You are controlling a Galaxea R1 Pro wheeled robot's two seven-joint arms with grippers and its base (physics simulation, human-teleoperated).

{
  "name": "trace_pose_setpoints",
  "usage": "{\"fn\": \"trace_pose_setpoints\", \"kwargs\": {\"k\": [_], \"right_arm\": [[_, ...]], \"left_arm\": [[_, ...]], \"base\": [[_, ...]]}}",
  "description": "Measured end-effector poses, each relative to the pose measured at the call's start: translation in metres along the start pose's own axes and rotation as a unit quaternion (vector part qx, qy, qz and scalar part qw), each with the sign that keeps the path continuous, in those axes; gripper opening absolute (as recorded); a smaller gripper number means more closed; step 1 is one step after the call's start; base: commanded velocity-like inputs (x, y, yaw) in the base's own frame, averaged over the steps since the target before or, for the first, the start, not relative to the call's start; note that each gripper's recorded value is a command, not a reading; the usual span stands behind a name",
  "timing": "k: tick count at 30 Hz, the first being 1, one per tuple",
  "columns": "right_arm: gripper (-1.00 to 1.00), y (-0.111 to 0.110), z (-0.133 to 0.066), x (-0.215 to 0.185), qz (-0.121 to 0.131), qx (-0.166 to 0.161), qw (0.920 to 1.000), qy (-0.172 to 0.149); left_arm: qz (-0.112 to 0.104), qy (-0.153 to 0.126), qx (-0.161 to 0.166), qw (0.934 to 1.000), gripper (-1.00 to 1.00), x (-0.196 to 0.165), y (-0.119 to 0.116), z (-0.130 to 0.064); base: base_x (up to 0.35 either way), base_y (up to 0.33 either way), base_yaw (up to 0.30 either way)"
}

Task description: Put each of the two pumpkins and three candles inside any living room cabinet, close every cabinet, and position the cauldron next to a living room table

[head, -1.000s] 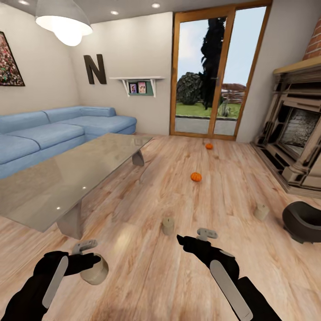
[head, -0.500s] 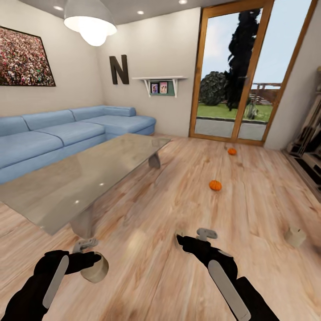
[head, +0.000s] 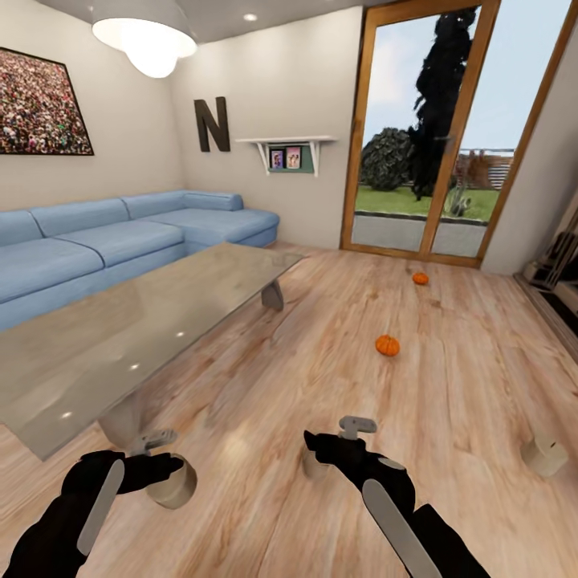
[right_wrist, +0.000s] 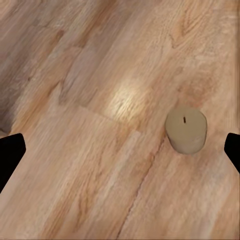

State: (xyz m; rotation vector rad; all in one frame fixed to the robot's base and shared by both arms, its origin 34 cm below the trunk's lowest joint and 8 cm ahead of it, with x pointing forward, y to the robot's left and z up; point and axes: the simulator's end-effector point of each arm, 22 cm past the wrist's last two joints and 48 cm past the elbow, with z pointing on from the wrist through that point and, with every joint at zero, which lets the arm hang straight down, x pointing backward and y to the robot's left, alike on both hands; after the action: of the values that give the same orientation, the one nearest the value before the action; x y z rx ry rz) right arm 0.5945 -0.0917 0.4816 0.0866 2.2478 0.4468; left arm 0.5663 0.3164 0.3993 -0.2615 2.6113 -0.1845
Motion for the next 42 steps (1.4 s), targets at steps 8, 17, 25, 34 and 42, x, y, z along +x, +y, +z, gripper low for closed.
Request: {"fn": "trace_pose_setpoints", "kwargs": {"k": [8, 17, 25, 34, 42], "right_arm": [[1.00, -0.0010, 0.0000, -0.0007, -0.001, 0.003, 1.0000, -0.002], [1.00, -0.0014, 0.0007, 0.0010, -0.001, 0.005, 1.0000, 0.001], [1.00, -0.0035, 0.0020, 0.0027, 0.000, 0.008, 1.0000, 0.003], [1.00, -0.0044, 0.0022, 0.0026, 0.000, 0.009, 1.0000, 0.002], [1.00, -0.0025, 0.0011, 0.0004, 0.003, 0.006, 1.0000, 0.000]], "left_arm": [[0.000, 0.001, 0.000, 1.0000, -1.00, 0.0005, 0.0001, -0.0001], [-0.001, 0.002, 0.000, 1.0000, -1.00, 0.0013, 0.0001, 0.0006], [0.000, 0.005, -0.002, 1.0000, -1.00, 0.0036, 0.0014, 0.0030], [-0.001, 0.005, 0.000, 1.0000, -1.00, 0.0036, 0.0004, 0.0030], [-0.001, 0.005, 0.000, 1.0000, -1.00, 0.0035, 0.0006, 0.0030]], "base": [[0.193, -0.007, 0.000], [0.093, -0.081, 0.106], [0.004, -0.166, 0.187], [0.066, -0.067, 0.006], [0.094, -0.002, 0.000]]}}
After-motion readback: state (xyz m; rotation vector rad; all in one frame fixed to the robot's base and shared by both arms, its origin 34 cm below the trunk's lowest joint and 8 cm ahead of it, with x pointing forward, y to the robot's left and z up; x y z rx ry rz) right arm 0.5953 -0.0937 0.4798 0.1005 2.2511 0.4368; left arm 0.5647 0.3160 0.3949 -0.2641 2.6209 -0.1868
